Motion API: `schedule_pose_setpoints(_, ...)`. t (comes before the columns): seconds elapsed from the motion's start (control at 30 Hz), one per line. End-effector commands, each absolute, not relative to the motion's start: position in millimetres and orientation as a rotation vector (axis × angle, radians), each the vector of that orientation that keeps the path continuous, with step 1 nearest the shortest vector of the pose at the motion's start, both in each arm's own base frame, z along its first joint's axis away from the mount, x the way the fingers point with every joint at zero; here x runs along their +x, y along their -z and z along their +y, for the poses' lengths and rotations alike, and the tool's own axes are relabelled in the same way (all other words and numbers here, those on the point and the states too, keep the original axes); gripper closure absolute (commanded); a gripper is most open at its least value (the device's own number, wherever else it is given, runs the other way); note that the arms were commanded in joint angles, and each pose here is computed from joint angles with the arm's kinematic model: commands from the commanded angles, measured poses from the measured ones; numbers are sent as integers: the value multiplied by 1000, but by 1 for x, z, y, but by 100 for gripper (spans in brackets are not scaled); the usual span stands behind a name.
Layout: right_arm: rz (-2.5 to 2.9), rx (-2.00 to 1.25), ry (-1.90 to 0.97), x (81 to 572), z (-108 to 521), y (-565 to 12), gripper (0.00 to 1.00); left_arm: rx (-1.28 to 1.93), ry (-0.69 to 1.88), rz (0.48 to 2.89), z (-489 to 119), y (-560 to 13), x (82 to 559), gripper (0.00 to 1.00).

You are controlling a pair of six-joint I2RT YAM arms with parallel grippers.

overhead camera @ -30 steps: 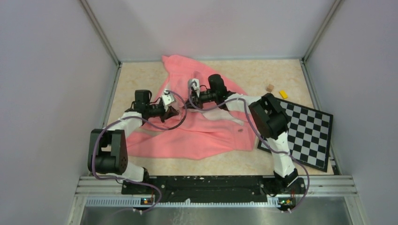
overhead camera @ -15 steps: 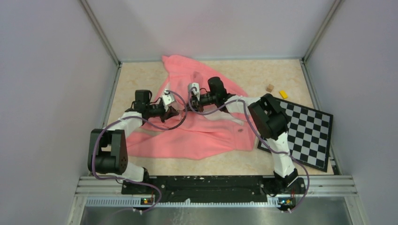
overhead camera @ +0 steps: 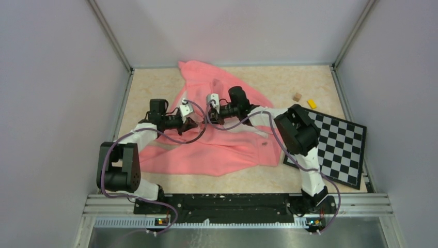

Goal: Zip up the jacket

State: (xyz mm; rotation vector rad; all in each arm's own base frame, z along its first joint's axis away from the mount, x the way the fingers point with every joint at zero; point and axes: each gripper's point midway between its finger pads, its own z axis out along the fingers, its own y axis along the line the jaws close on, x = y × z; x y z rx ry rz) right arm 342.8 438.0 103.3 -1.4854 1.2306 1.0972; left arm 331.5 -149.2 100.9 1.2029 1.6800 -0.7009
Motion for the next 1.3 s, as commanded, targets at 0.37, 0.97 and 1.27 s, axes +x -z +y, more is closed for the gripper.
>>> schedule_pose_setpoints(0.37, 1036, -1474, -1030, 334, 449, -159, 100, 1230, 775, 1662, -162, -101, 335, 100)
schedule_pose_setpoints(0.97, 1068, -1426, -995, 340, 434, -149, 100, 1219, 663, 1661, -153, -107, 334, 100)
schedule_pose_setpoints(1.27, 1083, -1431, -978, 343, 433, -143, 100, 1221, 653, 1660, -153, -108, 333, 100)
